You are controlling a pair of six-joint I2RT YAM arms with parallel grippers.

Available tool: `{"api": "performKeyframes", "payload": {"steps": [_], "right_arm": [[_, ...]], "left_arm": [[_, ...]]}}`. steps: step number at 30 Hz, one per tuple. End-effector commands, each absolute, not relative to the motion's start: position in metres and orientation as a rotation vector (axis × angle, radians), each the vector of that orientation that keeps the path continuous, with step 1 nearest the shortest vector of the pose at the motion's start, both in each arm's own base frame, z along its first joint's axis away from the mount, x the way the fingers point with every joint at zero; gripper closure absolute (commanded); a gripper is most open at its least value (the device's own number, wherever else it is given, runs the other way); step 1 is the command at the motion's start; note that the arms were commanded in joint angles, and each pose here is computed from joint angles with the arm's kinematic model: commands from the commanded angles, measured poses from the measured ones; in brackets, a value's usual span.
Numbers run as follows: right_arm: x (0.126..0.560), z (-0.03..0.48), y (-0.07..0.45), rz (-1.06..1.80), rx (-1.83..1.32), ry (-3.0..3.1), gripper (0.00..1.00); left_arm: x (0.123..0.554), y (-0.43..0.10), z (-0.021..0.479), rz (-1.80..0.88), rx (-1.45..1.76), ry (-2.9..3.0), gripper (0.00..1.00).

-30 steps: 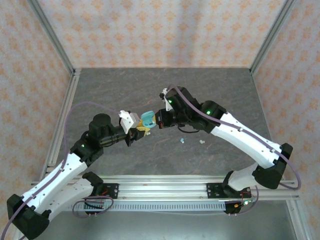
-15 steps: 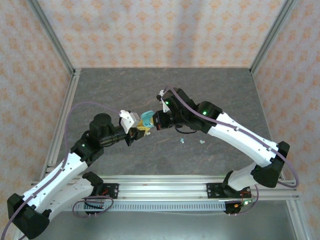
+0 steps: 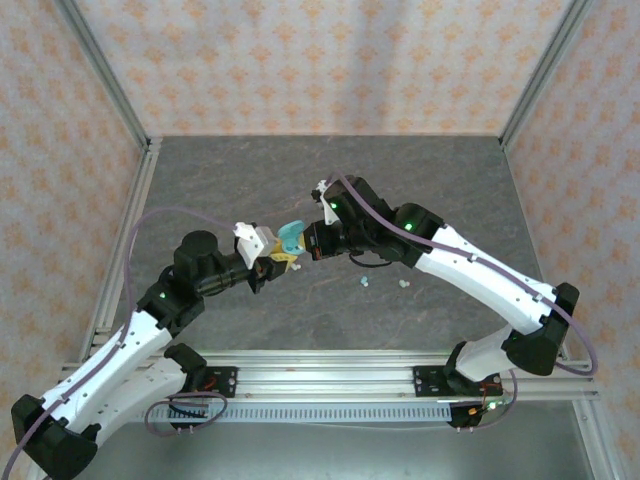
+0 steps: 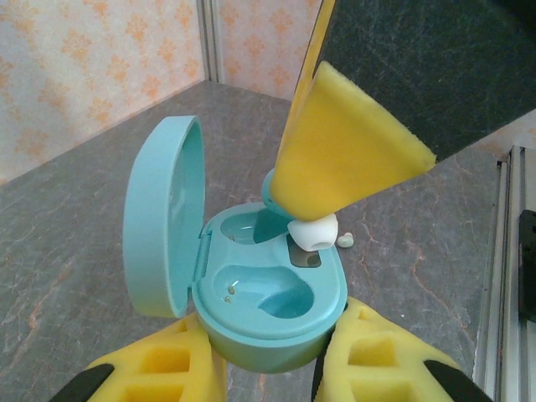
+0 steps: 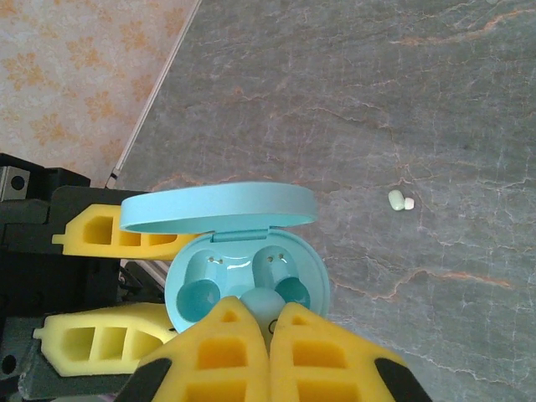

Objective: Insert wireless bluetooth earbuds into charging case

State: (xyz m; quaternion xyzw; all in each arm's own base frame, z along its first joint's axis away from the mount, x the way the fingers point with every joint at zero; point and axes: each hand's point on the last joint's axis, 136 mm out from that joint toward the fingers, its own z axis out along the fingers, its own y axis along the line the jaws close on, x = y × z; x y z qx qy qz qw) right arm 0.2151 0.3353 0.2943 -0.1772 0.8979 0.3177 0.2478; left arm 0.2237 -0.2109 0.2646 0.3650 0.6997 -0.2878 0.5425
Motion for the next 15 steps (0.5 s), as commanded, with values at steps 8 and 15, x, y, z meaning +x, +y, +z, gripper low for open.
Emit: {"api": "performKeyframes", "payload": {"steps": [8, 15], "right_arm": [[0.2125, 0.2947, 0.3325, 0.86, -0.491, 2.446, 0.97], [0.216, 0.3018, 0.3341, 0.878, -0.469, 2.415, 0.97]], "left_arm": [[0.2224, -0.2126, 0.2771, -0.688, 0.853, 1.602, 0.87], [0.2248, -0.2146, 0.2756, -0.693, 0.851, 1.604, 0.87]]}}
